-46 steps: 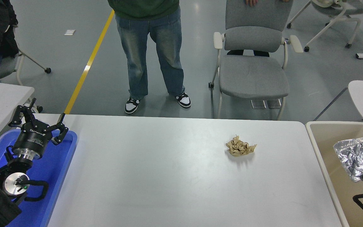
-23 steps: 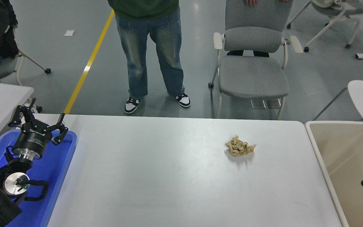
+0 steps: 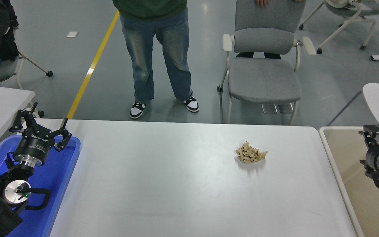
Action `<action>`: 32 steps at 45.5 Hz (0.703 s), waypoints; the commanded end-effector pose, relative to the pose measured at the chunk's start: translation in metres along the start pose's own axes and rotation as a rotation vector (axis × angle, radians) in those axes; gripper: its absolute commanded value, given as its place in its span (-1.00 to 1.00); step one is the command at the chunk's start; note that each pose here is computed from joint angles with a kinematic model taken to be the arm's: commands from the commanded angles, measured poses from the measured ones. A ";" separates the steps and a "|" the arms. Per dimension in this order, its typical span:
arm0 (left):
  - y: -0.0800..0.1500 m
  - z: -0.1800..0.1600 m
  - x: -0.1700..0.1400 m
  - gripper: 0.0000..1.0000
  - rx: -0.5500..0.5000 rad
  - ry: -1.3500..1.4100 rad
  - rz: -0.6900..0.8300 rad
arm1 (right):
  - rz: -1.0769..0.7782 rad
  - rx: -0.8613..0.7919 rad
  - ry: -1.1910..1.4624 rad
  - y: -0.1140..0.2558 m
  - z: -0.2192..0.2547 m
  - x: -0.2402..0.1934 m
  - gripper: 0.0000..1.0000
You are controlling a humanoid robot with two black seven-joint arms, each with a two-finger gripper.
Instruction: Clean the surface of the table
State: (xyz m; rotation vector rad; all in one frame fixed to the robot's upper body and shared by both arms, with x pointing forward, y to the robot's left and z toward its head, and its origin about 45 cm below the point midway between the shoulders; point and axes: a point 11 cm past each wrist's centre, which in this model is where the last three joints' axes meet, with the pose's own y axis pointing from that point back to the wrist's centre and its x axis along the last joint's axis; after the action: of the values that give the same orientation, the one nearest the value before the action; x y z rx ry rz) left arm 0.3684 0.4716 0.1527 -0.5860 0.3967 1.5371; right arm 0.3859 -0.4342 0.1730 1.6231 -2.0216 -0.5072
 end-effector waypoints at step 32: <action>0.000 0.000 0.000 1.00 0.000 0.000 0.000 | -0.273 0.112 -0.719 -0.001 0.013 -0.171 0.96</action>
State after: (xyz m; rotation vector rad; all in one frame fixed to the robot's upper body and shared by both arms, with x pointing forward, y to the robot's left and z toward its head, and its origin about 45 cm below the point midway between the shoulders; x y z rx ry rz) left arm 0.3684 0.4717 0.1527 -0.5859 0.3966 1.5373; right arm 0.4133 -0.2804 0.1487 1.9994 -2.2788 -1.1397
